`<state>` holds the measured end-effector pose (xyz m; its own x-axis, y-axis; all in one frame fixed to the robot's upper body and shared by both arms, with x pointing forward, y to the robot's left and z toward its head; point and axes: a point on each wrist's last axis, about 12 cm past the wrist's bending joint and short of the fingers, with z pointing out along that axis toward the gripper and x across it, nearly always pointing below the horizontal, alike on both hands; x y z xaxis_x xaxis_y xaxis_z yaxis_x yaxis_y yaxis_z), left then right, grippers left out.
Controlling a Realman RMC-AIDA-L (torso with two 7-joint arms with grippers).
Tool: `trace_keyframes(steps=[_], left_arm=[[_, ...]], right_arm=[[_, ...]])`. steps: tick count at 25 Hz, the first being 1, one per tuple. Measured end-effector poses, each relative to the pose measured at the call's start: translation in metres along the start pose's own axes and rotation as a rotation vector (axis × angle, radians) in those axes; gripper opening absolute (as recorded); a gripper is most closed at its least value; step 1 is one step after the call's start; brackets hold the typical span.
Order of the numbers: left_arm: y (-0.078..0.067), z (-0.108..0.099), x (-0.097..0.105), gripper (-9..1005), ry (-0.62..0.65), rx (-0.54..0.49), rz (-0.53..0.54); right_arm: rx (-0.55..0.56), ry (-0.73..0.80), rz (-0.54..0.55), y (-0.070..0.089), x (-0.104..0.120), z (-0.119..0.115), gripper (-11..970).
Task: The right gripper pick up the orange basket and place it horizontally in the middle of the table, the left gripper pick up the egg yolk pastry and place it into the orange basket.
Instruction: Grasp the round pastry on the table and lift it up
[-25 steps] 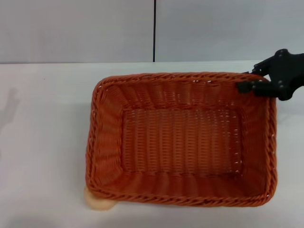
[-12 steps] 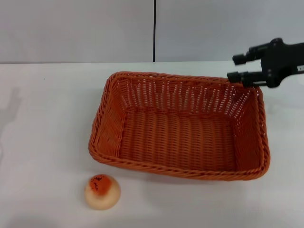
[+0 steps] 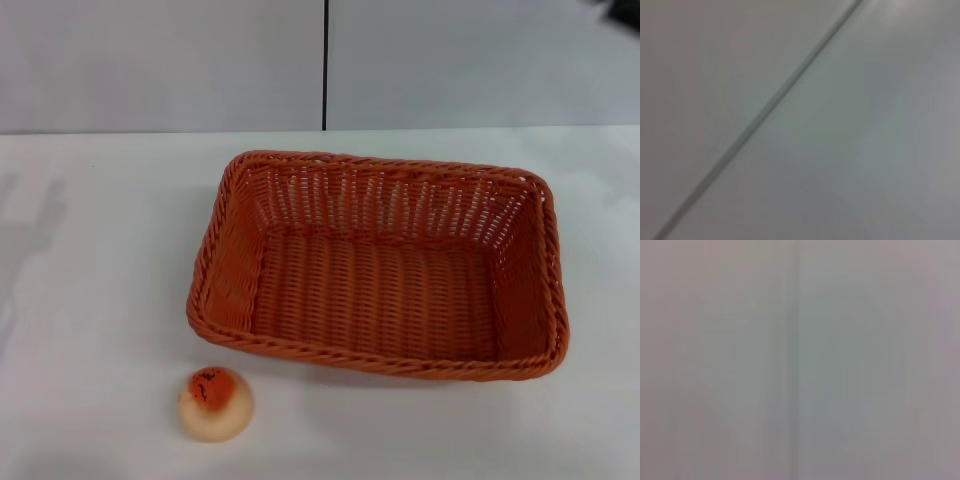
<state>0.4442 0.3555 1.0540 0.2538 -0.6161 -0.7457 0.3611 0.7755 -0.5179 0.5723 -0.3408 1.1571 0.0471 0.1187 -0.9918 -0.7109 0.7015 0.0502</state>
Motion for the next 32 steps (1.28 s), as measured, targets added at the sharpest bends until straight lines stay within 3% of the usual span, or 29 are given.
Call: trace_keyframes(steps=[2, 3, 4, 5, 6, 8, 13, 14, 18, 28, 32], left_arm=[[-0.002, 0.004, -0.004, 797, 0.036, 0.065, 0.022], [-0.002, 0.010, -0.011, 797, 0.098, 0.158, 0.048], [-0.002, 0.010, -0.011, 797, 0.098, 0.158, 0.048], [-0.002, 0.017, -0.019, 797, 0.189, 0.262, 0.055], [-0.002, 0.017, -0.019, 797, 0.189, 0.262, 0.055], [-0.001, 0.025, -0.029, 797, 0.334, 0.386, 0.046], [-0.005, 0.038, -0.040, 797, 0.639, 0.608, 0.022], [-0.006, 0.038, -0.040, 797, 0.681, 0.625, 0.020], [-0.005, 0.034, -0.035, 796, 0.889, 0.670, 0.016], [0.000, 0.017, -0.024, 796, 1.043, 0.644, 0.040], [0.001, 0.014, -0.022, 796, 1.058, 0.636, 0.038]], right_arm=[[0.075, -0.100, 0.041, 0.001, 0.006, -0.021, 550], [0.103, -0.145, 0.049, 0.002, 0.009, -0.031, 550], [0.103, -0.145, 0.049, 0.002, 0.009, -0.031, 550], [0.136, -0.187, 0.060, 0.005, 0.014, -0.043, 550], [0.157, -0.214, 0.068, 0.008, 0.018, -0.051, 550], [0.229, -0.314, 0.102, 0.014, 0.025, -0.078, 550], [0.306, -0.453, 0.150, 0.025, 0.031, -0.110, 550], [0.358, -0.512, 0.158, 0.029, 0.033, -0.125, 550], [0.481, -0.594, 0.164, 0.033, 0.038, -0.148, 549], [0.618, -0.651, 0.161, 0.035, 0.045, -0.165, 551], [0.626, -0.647, 0.164, 0.033, 0.045, -0.165, 550]])
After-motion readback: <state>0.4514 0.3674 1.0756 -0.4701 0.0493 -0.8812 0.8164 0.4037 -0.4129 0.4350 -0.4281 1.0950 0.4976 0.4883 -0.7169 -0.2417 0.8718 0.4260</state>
